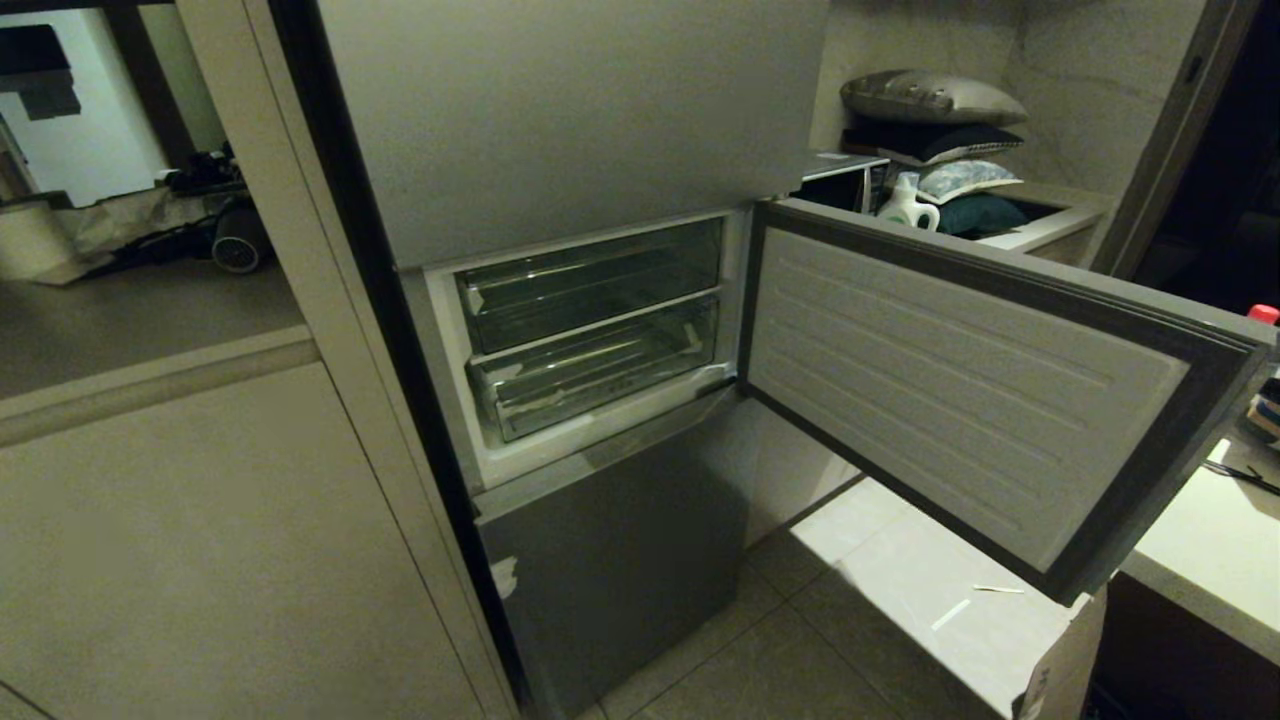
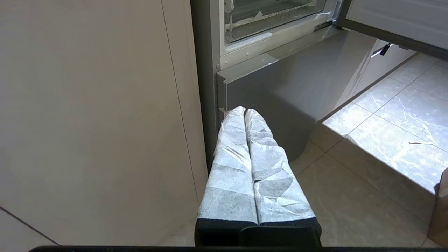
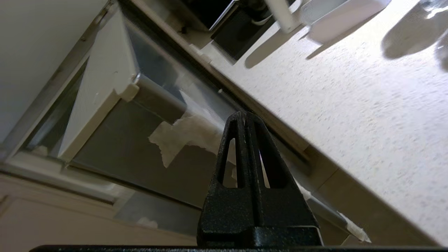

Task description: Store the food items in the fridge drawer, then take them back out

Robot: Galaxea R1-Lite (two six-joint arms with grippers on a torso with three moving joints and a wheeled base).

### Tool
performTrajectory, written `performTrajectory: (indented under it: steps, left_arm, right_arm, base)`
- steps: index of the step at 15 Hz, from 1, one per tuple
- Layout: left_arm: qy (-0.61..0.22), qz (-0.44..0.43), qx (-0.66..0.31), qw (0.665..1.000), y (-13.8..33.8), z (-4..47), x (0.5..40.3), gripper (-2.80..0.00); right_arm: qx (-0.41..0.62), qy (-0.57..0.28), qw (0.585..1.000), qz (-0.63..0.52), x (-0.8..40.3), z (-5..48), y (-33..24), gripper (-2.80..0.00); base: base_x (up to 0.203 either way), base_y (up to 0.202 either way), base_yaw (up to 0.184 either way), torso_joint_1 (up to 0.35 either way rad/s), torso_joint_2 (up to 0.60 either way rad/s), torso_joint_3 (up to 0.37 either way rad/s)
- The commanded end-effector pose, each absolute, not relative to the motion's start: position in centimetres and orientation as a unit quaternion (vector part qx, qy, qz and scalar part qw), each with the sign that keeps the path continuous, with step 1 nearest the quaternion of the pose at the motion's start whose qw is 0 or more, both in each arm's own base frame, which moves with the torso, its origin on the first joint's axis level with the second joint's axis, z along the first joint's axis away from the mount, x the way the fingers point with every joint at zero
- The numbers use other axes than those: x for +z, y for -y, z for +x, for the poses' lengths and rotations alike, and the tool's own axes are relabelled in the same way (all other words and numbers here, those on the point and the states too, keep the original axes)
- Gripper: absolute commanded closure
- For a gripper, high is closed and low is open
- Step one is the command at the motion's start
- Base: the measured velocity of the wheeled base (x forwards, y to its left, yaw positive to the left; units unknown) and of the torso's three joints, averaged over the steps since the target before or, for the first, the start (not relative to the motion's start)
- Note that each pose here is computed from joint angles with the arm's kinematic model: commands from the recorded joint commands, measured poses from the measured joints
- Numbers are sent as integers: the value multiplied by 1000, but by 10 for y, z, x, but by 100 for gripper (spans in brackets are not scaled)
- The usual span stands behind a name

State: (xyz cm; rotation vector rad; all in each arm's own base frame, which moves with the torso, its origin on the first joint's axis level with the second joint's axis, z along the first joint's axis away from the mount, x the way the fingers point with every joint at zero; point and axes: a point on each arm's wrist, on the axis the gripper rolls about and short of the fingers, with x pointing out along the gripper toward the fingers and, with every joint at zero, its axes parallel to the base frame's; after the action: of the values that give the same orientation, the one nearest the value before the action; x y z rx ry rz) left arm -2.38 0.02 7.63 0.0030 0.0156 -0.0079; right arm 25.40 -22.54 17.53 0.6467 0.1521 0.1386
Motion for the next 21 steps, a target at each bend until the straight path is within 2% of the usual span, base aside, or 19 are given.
performTrajectory:
  steps: [1,9,15,21]
  left_arm:
    - [-8,2,-4,1000,0,-24,76,0]
    - [-8,2,-4,1000,0,-24,76,0]
    - [-8,2,-4,1000,0,-24,76,0]
    - [-8,2,-4,1000,0,-24,76,0]
  right_arm:
    - [74,-76,942,319,177,249,220,0]
    - [99,-79,940,316,188,203,172,0]
    - [137,-90,936,312,189,191,138,0]
    - [68,-18,964,257,218,159,152,0]
  base:
    - [0,0,0,0,0,0]
    - [0,0,0,0,0,0]
    - [0,0,0,0,0,0]
    - [0,0,0,0,0,0]
